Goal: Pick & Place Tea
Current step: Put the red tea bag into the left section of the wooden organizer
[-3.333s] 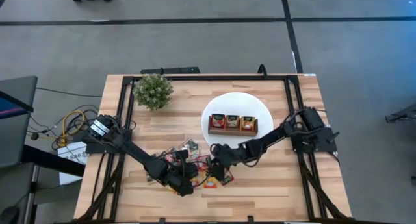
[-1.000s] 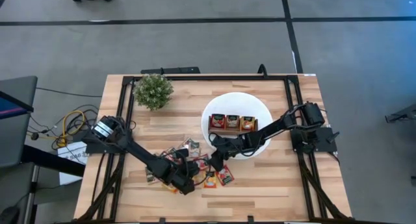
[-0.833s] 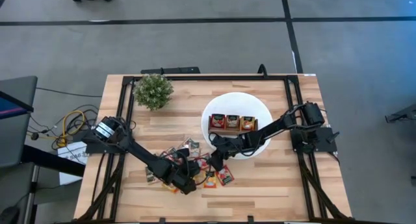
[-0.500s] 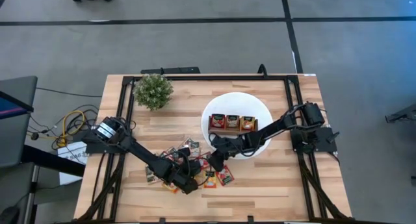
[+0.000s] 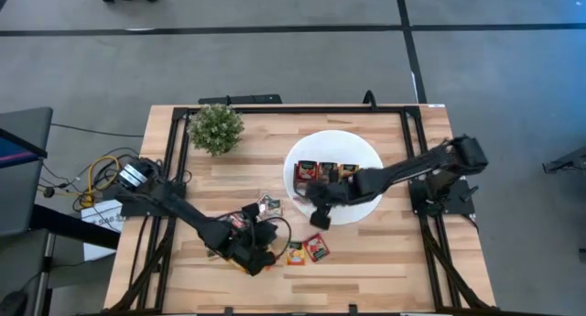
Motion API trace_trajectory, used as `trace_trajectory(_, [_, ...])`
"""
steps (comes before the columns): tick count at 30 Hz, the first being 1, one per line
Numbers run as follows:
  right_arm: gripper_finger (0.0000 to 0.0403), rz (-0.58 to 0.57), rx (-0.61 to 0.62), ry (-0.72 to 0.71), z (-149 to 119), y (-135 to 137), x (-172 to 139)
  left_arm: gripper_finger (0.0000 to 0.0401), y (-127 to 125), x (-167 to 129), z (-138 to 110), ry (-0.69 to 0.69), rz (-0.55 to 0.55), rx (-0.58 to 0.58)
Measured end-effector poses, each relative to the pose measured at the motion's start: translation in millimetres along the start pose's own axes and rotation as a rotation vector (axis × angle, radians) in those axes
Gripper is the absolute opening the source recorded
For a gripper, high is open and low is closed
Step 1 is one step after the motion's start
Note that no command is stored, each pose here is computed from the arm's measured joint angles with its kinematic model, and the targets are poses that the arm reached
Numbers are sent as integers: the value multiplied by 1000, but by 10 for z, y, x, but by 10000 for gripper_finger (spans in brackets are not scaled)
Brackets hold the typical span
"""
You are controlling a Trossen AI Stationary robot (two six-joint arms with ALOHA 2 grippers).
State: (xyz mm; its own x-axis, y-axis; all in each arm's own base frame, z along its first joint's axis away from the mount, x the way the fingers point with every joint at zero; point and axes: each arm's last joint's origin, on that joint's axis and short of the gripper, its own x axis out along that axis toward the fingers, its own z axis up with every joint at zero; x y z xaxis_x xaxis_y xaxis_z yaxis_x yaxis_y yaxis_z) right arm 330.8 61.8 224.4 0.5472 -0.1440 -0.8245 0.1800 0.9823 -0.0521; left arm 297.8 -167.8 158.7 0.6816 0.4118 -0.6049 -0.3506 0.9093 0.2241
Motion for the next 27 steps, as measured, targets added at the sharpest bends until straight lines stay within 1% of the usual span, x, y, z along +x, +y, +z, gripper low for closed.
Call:
trace_trajectory(2, [2, -57, -104, 22, 87, -61, -261, 0, 8, -56, 12, -25, 28, -24])
trace_trajectory(4, [3, -94, -191, 60, 142, -144, -448, 0, 24, -87, -15, -33, 66, -18])
trace_trajectory(7, [1, -122, -283, 135, 167, -276, -598, 0, 31, -93, -25, -32, 79, -20])
trace_trajectory(9, [2, -140, -332, 211, 128, -359, -617, 0, 39, -94, -35, -25, 85, -22])
trace_trajectory(14, [1, -154, -362, 454, -30, -541, -590, 0, 46, -93, -41, -22, 92, -25])
trace_trajectory(16, [1, -160, -361, 519, -72, -600, -600, 0, 47, -93, -40, -23, 92, -27])
trace_trajectory(19, [1, -160, -340, 522, -67, -670, -591, 0, 46, -94, -40, -23, 91, -28])
trace_trajectory(22, [1, -114, -336, 543, -74, -716, -578, 0, 46, -94, -40, -23, 91, -31])
trace_trajectory(27, [0, -84, -354, 484, -20, -717, -545, 0, 46, -94, -40, -23, 91, -35])
